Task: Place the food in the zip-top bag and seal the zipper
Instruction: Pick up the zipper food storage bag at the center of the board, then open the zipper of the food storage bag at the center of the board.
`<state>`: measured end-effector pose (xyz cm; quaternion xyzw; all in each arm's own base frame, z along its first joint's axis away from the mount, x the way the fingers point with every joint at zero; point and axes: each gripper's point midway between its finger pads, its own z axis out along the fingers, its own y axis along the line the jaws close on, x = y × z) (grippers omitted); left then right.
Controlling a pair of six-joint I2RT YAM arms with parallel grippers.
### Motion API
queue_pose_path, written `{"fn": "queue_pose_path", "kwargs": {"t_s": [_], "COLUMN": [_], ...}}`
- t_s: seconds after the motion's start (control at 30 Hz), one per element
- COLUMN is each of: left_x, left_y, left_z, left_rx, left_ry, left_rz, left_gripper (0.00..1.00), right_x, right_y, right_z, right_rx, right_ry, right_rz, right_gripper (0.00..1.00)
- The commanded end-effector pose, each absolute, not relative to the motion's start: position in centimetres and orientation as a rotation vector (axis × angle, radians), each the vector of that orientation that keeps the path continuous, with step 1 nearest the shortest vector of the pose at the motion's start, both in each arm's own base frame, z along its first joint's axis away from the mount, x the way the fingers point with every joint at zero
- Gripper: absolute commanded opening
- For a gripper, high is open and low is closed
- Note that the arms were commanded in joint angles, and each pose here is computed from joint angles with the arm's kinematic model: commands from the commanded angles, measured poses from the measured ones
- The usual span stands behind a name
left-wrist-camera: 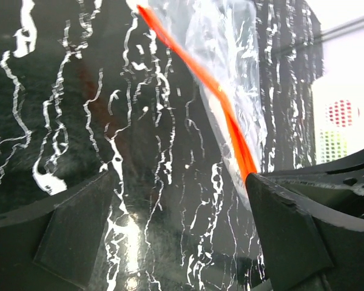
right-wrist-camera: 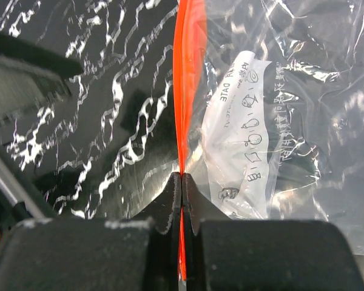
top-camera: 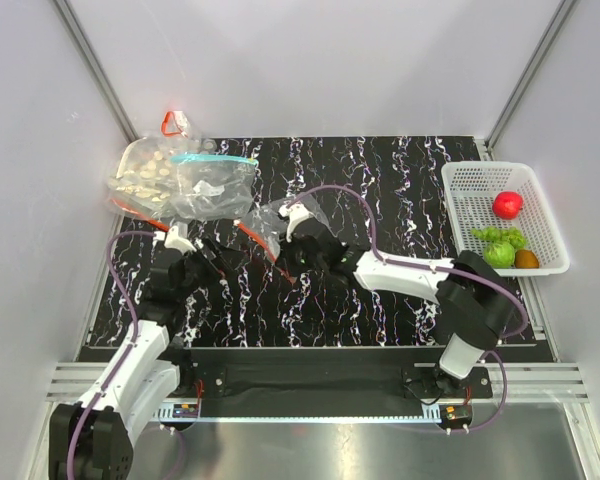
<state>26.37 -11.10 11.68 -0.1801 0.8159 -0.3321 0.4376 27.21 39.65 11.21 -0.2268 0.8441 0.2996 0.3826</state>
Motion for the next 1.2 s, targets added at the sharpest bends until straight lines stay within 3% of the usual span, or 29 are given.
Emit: {"fn": "queue_pose_path", "kwargs": {"t_s": [0.0, 0.67, 0.83, 1.1, 1.17], "left_x": [26.9, 31.2, 30.8, 28.3, 27.9], "left_y": [-12.4, -16.2, -16.1, -16.6, -16.6], "left_z": [14.2, 17.9, 18.0, 20.8, 20.8], "left_rx": [-0.335, -0.357, -0.338, -0.23, -0.234], "left_ry": [1.935, 1.946, 1.923, 1.781, 1.759], "left_rz": [-0.897, -0.922, -0.927, -1.024, -1.049], "left_gripper": [0.98, 0.98, 0.93, 0.94, 0.9], "right_x": [26.8, 21.7, 22.1, 23.4, 23.5], "right_y": [39.1, 37.2, 36.6, 35.6, 35.6], "right_z": [14.6, 17.4, 17.9, 18.8, 18.9], "right_rx": [-0.495, -0.626, -0.58, -0.479, -0.468], "right_ry": [2.081, 1.994, 1.999, 2.003, 2.005], "right_rz": [0.852, 1.044, 1.016, 0.945, 0.946], "right_gripper": [0.0, 0.0, 0.0, 0.0, 0.0]}}
